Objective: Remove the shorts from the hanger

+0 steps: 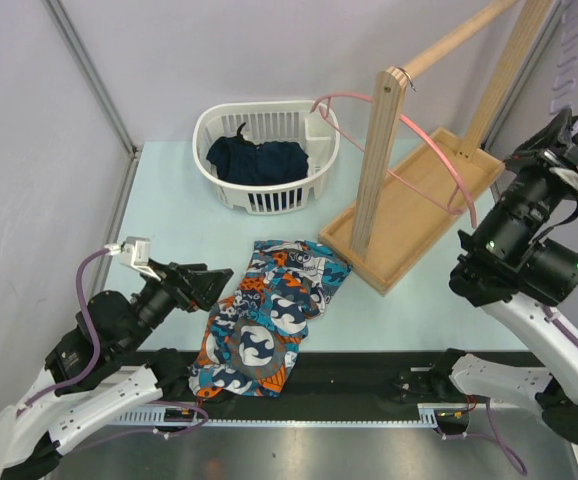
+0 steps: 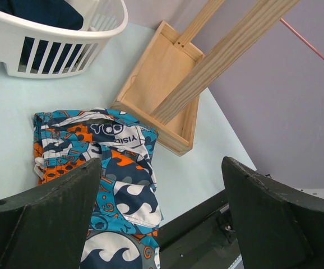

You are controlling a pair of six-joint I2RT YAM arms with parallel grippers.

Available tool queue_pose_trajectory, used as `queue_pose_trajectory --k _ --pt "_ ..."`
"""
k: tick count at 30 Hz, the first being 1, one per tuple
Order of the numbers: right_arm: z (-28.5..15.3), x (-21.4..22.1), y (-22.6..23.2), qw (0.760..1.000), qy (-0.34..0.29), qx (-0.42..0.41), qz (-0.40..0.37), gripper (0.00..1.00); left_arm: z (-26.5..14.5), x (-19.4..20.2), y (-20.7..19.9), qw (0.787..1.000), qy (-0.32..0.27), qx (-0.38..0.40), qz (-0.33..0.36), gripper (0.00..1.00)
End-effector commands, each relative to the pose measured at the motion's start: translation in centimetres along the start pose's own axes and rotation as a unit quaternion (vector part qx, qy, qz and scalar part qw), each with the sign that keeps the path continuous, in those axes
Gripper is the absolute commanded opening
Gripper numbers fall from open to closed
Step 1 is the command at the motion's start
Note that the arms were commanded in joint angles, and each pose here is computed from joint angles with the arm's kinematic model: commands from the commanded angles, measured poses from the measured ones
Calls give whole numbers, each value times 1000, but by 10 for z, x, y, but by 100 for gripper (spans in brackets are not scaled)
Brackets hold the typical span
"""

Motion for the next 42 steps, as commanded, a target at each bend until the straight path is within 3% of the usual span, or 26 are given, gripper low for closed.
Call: queue_pose_trajectory --k 1,4,6,7,8,10,11,12,18,22,27,32,38,42 --pt "15 17 -10 994 45 61 -83 0 -1 2 0 1000 6 6 -5 93" --pt "17 39 -20 982 101 64 -149 0 -1 3 1 1000 6 5 -4 93" --pt "23 54 -29 985 112 84 -99 0 -1 4 2 1000 6 5 -4 93" --pt "18 70 -35 976 150 71 -137 0 -1 4 2 1000 7 5 -3 93" --pt "18 75 -36 982 156 57 -88 0 -1 5 2 1000 7 4 -3 93" --pt "15 93 -54 971 202 56 -117 0 -2 5 3 1000 8 5 -2 93" --pt "14 99 -51 969 223 9 -103 0 -2 5 3 1000 10 5 -2 93" --pt "17 104 -59 968 234 15 -89 0 -2 5 3 1000 11 6 0 93" --pt "13 140 -69 926 361 -92 -63 0 0 9 3 999 31 5 16 94" --pt "11 156 -61 876 441 -197 -19 0 3 13 2 999 49 8 24 94" --pt "25 145 -45 861 425 -280 15 0 3 14 2 998 55 13 27 94" --pt "52 136 -21 828 422 -366 43 0 6 19 1 996 75 25 33 95" --pt "77 113 -5 823 396 -404 37 0 11 25 -2 993 103 36 43 95" --pt "76 94 -5 840 370 -395 32 0 9 22 -3 993 103 38 50 95"
Point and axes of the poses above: each gripper's point midway between its finger pads, its own z axis out along the fingers, its own y axis along the line the jaws close on, x = y × z, the point moved 10 cm from there along -z, back along the fingers, and after that the axes turned 4 degrees about -z, right-handed, at the moved point
